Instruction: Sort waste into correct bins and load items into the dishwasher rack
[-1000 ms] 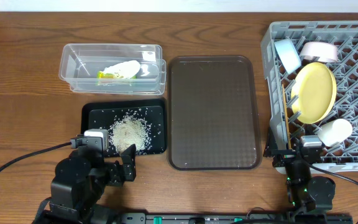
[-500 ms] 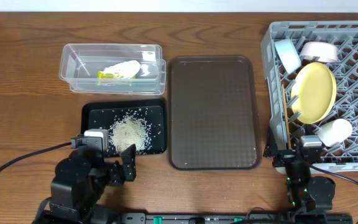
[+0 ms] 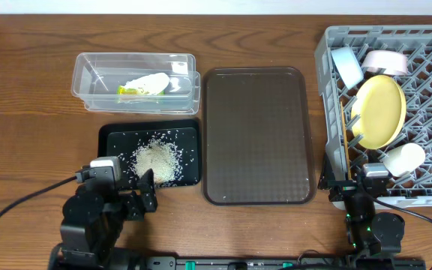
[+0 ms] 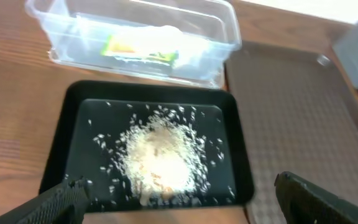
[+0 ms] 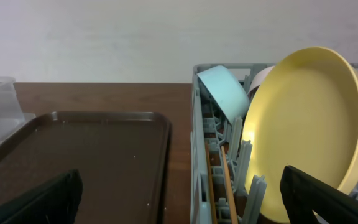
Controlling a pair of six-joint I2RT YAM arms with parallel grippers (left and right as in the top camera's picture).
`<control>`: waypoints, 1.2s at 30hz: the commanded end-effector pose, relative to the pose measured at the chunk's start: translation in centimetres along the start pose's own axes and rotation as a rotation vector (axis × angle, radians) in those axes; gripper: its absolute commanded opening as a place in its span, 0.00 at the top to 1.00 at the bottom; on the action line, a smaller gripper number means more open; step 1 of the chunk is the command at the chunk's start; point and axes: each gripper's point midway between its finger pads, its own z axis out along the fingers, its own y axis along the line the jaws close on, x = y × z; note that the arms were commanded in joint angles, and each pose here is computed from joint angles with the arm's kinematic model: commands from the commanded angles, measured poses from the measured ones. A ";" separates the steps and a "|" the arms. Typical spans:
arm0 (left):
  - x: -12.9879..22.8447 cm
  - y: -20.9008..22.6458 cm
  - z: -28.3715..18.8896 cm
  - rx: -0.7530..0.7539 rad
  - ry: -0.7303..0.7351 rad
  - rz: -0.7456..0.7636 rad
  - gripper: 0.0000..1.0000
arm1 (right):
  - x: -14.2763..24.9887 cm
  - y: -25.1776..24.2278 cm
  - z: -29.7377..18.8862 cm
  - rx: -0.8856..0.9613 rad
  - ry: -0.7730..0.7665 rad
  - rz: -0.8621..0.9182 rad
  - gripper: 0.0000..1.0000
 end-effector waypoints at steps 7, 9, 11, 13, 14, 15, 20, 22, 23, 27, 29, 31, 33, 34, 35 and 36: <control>1.5 2.4 3.7 -0.028 -0.232 -0.015 0.03 | 0.0 0.3 0.0 -0.008 -0.001 0.001 0.01; 1.4 2.5 4.4 -0.017 -0.289 -0.013 0.02 | 0.0 0.3 0.0 -0.008 -0.001 0.001 0.01; 1.0 2.5 4.9 -0.004 -0.346 -0.006 0.03 | 0.0 0.3 0.0 -0.008 -0.001 0.001 0.01; 0.5 2.4 5.4 0.006 -0.403 0.016 0.03 | 0.0 0.3 0.0 -0.008 -0.001 0.001 0.01; 0.2 2.3 5.6 0.011 -0.434 0.027 0.03 | 0.0 0.3 0.0 -0.008 -0.001 0.001 0.01; 0.0 2.3 5.8 0.012 -0.461 0.045 0.03 | 0.0 0.3 0.0 -0.008 -0.001 0.001 0.01; -0.2 2.3 6.2 0.000 -0.508 0.124 0.03 | 0.0 0.3 0.0 -0.008 -0.001 0.001 0.01; 0.2 2.4 6.3 -0.003 -0.494 0.124 0.03 | 0.0 0.3 0.0 -0.008 -0.001 0.001 0.01; 0.6 2.3 6.5 0.003 -0.474 0.125 0.03 | 0.0 0.3 0.0 -0.008 -0.001 0.001 0.01; 2.2 2.5 7.3 0.006 -0.399 0.127 0.03 | 0.0 0.3 0.0 -0.008 -0.001 0.001 0.01; 2.2 2.5 7.3 0.006 -0.397 0.127 0.03 | 0.0 0.3 0.0 -0.008 -0.001 0.001 0.01; 2.2 2.5 7.4 0.006 -0.397 0.127 0.03 | 0.0 0.3 0.0 -0.008 -0.001 0.001 0.01; 2.3 2.5 7.4 0.006 -0.397 0.127 0.03 | 0.0 0.3 0.0 -0.008 -0.001 0.001 0.01; 2.2 2.5 7.3 0.006 -0.397 0.127 0.03 | 0.0 0.3 0.0 -0.008 -0.001 0.001 0.01; 2.2 2.5 7.4 0.006 -0.397 0.127 0.03 | 0.0 0.3 0.0 -0.008 -0.001 0.001 0.01; 2.2 2.5 7.4 0.006 -0.397 0.127 0.03 | 0.0 0.3 0.0 -0.008 -0.001 0.001 0.01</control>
